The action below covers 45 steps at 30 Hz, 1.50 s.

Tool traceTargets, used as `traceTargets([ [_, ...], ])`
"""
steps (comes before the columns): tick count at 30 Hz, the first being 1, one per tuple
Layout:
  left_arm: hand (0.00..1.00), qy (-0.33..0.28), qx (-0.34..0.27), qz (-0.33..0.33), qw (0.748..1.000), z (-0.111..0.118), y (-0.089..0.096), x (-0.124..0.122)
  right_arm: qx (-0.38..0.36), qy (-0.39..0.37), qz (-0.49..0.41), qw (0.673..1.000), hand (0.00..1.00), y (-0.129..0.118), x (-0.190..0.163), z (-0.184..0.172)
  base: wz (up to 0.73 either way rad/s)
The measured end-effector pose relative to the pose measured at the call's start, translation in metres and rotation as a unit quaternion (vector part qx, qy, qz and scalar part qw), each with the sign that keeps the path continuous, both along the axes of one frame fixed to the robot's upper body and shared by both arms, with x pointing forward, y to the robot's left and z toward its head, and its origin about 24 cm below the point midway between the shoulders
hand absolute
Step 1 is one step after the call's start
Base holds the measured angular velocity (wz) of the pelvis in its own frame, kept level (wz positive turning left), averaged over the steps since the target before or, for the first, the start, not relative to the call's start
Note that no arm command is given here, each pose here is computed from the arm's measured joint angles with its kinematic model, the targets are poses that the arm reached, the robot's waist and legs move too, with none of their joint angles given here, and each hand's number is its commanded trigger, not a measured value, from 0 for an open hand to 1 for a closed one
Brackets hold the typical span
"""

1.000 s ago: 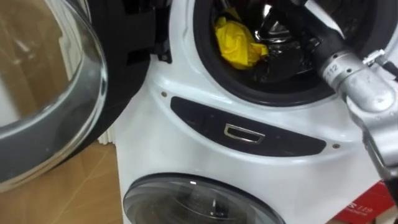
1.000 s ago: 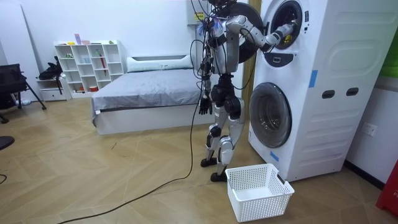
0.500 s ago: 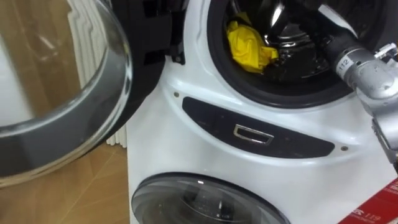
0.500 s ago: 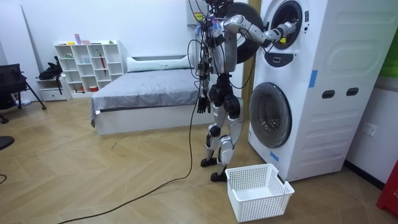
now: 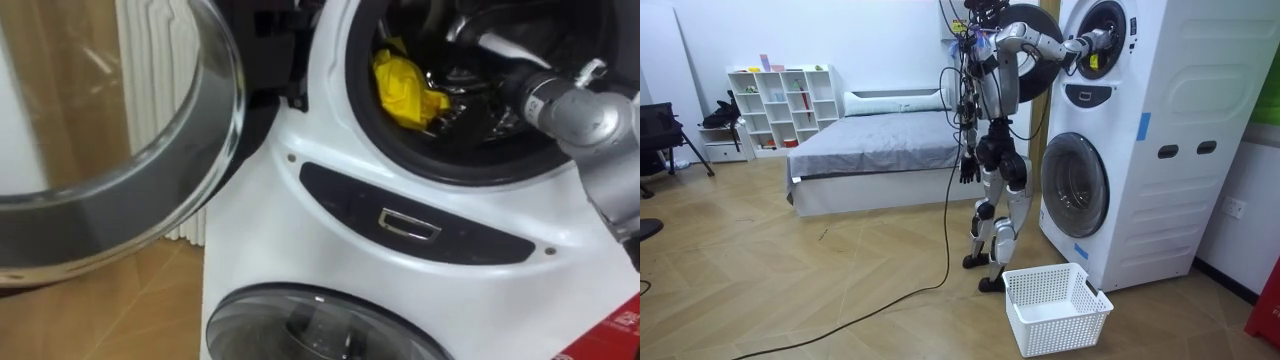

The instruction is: Pick clothes from washing machine

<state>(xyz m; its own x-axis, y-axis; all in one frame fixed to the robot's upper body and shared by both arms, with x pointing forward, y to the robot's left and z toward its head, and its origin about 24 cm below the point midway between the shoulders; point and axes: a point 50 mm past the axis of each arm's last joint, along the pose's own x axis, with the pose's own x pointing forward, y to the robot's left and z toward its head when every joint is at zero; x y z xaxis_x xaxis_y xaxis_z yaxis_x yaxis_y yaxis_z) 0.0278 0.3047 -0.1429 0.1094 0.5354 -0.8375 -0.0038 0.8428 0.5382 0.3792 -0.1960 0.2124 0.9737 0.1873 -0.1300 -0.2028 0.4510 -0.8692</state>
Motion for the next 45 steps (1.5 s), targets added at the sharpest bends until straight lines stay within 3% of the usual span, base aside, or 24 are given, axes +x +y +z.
traceTargets([
  [17,0.00,-0.017,0.021,-0.066,0.997,0.005,0.005,0.022,-0.086,-0.005,0.097,0.991,0.00,0.035,-0.022,0.008,-0.11],
  [18,0.00,-0.018,0.023,-0.068,0.997,0.005,0.006,0.023,-0.091,-0.011,0.104,0.990,0.04,0.038,-0.024,0.011,-0.21],
  [19,0.00,-0.019,0.023,-0.069,0.997,0.005,0.007,0.023,-0.099,-0.020,0.111,0.989,0.53,0.042,-0.026,0.014,-0.21],
  [20,0.00,-0.019,0.023,-0.070,0.997,0.005,0.007,0.023,-0.103,-0.024,0.113,0.988,0.89,0.043,-0.027,0.015,-0.14],
  [21,0.00,-0.020,0.023,-0.072,0.997,0.005,0.007,0.023,-0.106,-0.026,0.116,0.987,1.00,0.044,-0.029,0.017,-0.07],
  [31,0.00,-0.025,0.022,-0.074,0.997,0.006,0.008,0.025,-0.086,-0.070,0.122,0.986,1.00,0.050,-0.036,0.035,-0.08],
  [45,0.00,-0.014,0.022,-0.071,0.997,0.003,0.007,0.011,-0.075,-0.060,0.144,0.985,1.00,0.057,-0.039,0.034,0.00],
])
